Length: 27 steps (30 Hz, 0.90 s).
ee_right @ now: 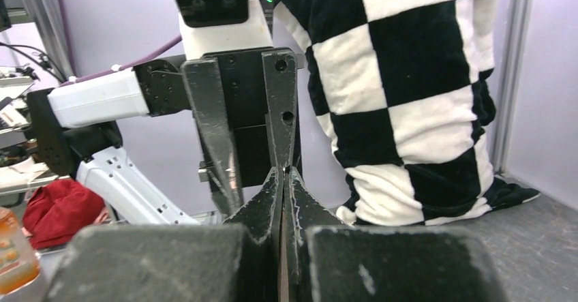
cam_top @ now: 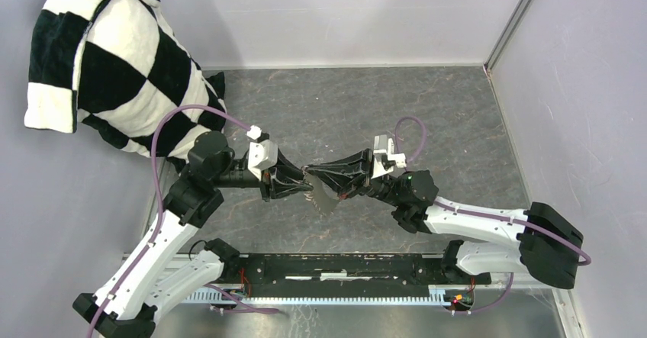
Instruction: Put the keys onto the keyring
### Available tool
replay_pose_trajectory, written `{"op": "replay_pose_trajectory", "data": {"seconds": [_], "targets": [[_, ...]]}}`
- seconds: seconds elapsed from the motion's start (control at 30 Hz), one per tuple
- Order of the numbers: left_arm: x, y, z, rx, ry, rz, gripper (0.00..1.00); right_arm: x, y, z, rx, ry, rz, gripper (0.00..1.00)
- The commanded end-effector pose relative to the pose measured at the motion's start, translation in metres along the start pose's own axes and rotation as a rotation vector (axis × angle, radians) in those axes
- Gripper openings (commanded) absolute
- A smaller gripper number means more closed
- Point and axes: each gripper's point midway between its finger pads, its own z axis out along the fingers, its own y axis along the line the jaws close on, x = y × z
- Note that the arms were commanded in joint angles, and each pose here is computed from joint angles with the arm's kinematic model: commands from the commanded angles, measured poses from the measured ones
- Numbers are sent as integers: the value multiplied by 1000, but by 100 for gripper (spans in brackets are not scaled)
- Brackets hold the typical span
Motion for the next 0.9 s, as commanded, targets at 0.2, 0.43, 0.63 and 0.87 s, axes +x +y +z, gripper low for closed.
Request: {"op": "replay_pose_trajectory", "data": {"seconds": [0.2,0.43,0.63,0.87], "targets": [[-25,-15,-18,-5,29,161,59,-27,-7,-14,40,-123,-53,0],[-2,-3,-36,-114,142,319,54,-35,16,-18,-102,-152,60,1],[30,8,-27,-154,151,159,48,-33,19,-14,-126,-154,100,1],[15,11,-12,-121,57,90,48,-28,21,-12,-143,-140,126,1]]}}
